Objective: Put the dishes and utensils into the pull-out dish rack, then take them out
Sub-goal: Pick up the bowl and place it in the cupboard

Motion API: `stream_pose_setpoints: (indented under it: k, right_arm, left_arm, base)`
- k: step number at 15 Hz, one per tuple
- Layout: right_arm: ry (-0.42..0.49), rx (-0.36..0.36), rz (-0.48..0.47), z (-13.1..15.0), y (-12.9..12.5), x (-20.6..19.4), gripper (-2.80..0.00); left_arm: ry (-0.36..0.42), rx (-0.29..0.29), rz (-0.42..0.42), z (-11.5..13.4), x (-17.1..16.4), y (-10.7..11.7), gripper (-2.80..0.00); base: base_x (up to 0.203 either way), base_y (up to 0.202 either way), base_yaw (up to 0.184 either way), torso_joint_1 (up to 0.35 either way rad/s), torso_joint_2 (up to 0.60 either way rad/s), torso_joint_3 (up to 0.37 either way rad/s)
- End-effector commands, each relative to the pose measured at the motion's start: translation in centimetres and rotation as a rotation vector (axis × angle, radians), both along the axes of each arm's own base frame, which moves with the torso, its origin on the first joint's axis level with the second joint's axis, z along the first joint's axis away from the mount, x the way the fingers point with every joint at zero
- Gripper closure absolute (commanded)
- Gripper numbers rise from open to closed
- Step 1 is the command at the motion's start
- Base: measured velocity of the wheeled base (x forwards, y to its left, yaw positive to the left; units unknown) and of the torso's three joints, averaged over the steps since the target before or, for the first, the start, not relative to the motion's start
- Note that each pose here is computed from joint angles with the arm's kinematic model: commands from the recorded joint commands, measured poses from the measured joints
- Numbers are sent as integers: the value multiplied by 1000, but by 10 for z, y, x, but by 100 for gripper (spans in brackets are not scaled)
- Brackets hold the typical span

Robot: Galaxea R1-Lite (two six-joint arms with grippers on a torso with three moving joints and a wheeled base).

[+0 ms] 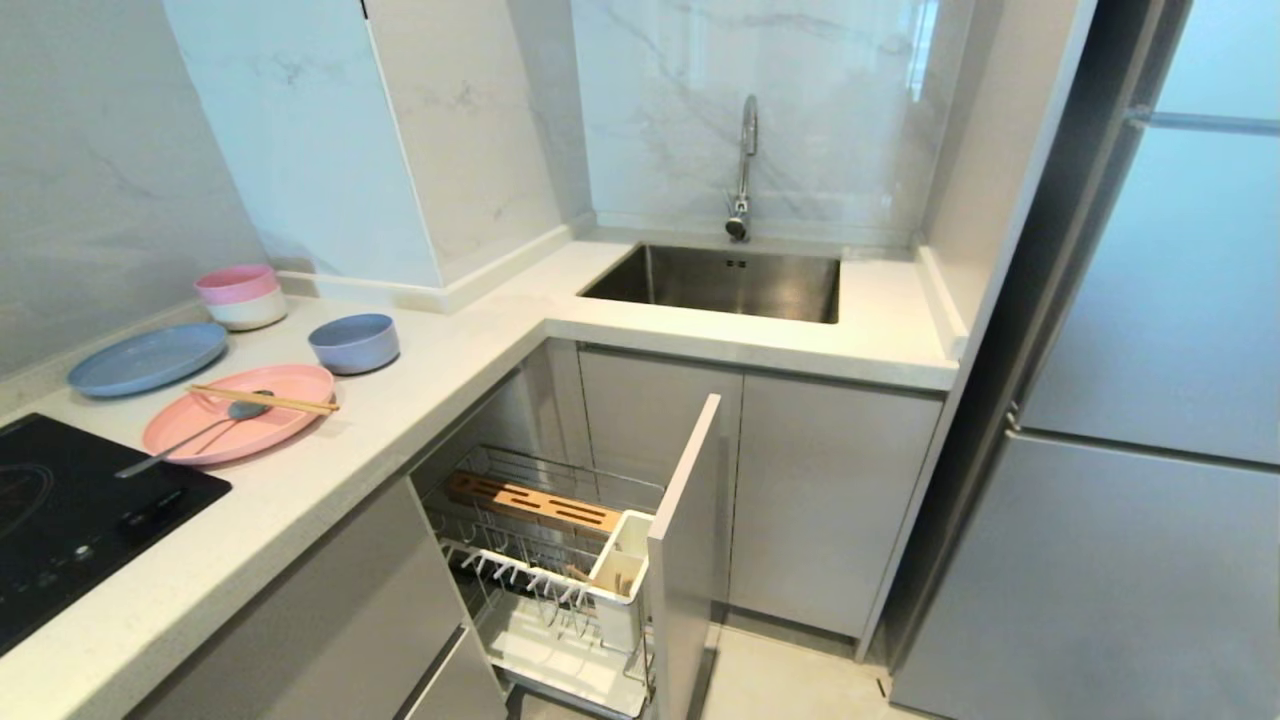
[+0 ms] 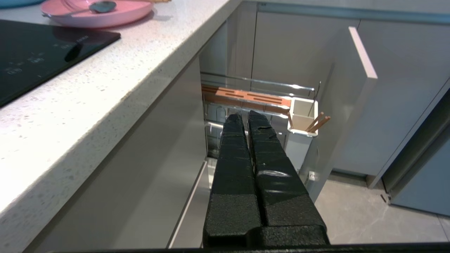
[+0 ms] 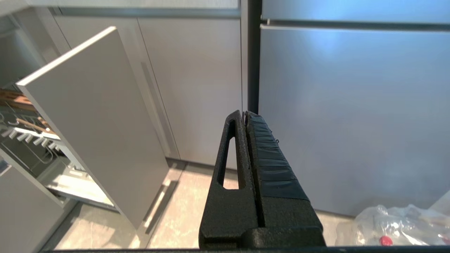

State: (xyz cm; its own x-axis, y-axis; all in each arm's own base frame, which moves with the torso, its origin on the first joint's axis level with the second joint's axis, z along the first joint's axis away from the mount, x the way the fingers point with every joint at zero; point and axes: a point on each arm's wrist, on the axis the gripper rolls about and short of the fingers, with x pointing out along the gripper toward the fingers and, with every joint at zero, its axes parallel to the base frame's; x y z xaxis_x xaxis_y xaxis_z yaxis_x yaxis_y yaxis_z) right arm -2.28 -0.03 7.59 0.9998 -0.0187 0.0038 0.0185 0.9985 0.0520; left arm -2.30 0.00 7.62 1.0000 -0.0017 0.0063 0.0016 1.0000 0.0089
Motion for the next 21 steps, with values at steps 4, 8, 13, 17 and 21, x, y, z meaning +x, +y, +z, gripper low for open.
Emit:
stream_pose_setpoints:
  k: [4, 8, 13, 17, 21]
  right_arm:
    - [0, 0, -1, 0, 0, 0, 0]
    - [1, 0, 0, 0, 0, 0, 0]
    - [-1, 0, -1, 0, 0, 0, 0]
    - [1, 0, 0, 0, 0, 0, 0]
    - [1, 0, -1, 0, 0, 0, 0]
  left_arm:
    - [-3, 0, 0, 0, 0, 0, 0]
    - [-1, -1, 0, 0, 0, 0, 0]
    - [-1, 0, 0, 0, 0, 0, 0]
    - [-1, -1, 0, 0, 0, 0, 0]
    - [-1, -1, 0, 0, 0, 0, 0]
  base:
    - [0, 0, 0, 5, 3, -197]
    - [0, 0, 0, 15, 3, -194]
    - [0, 0, 0, 5, 2, -196]
    - [0, 0, 0, 4, 0, -196]
    - [0, 0, 0, 0, 3, -197]
